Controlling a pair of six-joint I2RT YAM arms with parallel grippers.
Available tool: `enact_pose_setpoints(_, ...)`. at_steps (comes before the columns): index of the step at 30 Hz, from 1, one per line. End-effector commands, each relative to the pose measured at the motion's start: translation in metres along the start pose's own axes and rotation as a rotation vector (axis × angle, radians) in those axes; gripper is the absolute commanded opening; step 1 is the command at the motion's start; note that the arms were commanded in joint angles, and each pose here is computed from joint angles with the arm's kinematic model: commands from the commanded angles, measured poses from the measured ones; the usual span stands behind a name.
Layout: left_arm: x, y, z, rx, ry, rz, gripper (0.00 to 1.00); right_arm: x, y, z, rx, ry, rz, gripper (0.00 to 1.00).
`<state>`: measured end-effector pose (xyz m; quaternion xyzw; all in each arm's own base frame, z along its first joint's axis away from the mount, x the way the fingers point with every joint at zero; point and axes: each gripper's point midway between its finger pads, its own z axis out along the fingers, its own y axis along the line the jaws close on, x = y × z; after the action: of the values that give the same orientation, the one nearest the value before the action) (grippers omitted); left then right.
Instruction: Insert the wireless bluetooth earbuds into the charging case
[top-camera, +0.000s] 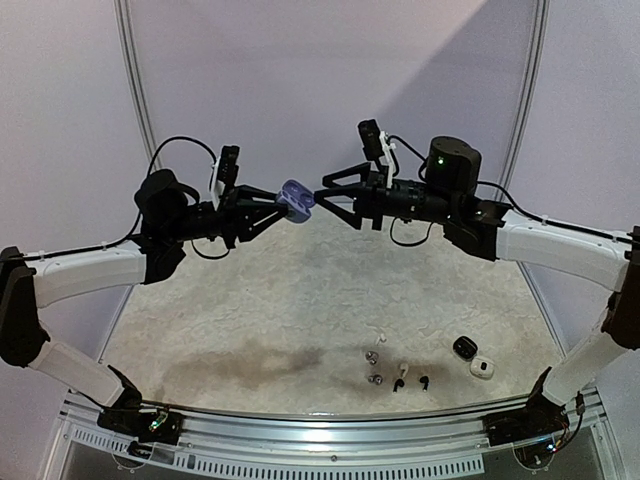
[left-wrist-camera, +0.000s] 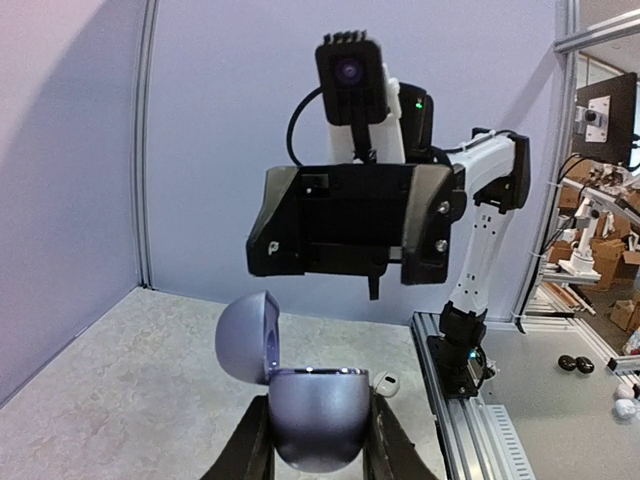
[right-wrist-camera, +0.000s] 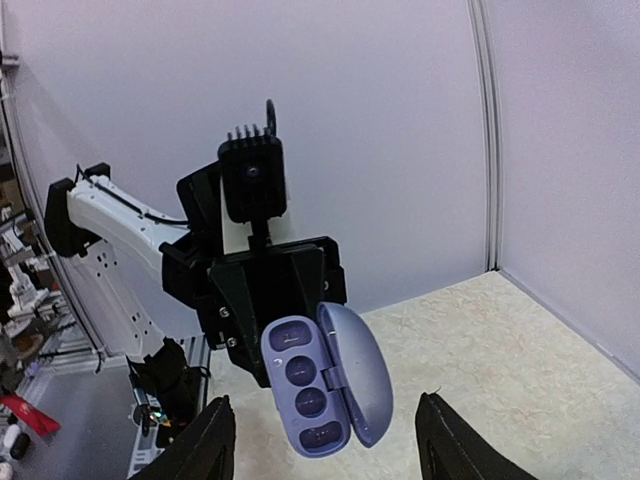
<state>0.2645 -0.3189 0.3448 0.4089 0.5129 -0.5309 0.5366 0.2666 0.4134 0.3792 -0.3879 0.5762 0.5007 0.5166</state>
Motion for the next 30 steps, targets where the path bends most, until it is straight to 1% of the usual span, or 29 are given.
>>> enact_pose_setpoints(1,-0.004,-0.008,-0.001,0.024,-0.017,0.009,0.0,-0.013,-0.014,0.004,-0.032,-0.076,0.07,0.6)
enact_pose_setpoints(6,-0.004,-0.007,-0.001,0.024,-0.015,0.011,0.0,-0.006,-0.017,0.014,-0.062,-0.055,0.096,0.55)
enact_pose_setpoints(8,-0.004,-0.007,-0.001,0.022,-0.014,0.011,0.0,-0.001,-0.019,0.018,-0.071,-0.046,0.112,0.52)
enact_pose_setpoints(15,-0.005,-0.005,0.0,0.017,-0.014,0.01,0.0,0.012,-0.021,0.025,-0.095,-0.025,0.138,0.48)
enact_pose_setpoints(19,-0.005,-0.004,-0.001,0.014,-0.013,0.012,0.0,0.017,-0.022,0.029,-0.1,-0.006,0.145,0.38)
enact_pose_setpoints(22,-0.005,-0.002,-0.001,0.011,-0.013,0.015,0.0,0.023,-0.023,0.033,-0.11,0.025,0.163,0.36)
enact_pose_setpoints(24,-0.006,-0.002,-0.001,0.01,-0.015,0.017,0.0,0.025,-0.022,0.034,-0.124,0.033,0.166,0.33)
enact_pose_setpoints(30,-0.007,-0.001,-0.001,0.007,-0.018,0.016,0.0,0.026,-0.018,0.034,-0.149,0.045,0.174,0.15)
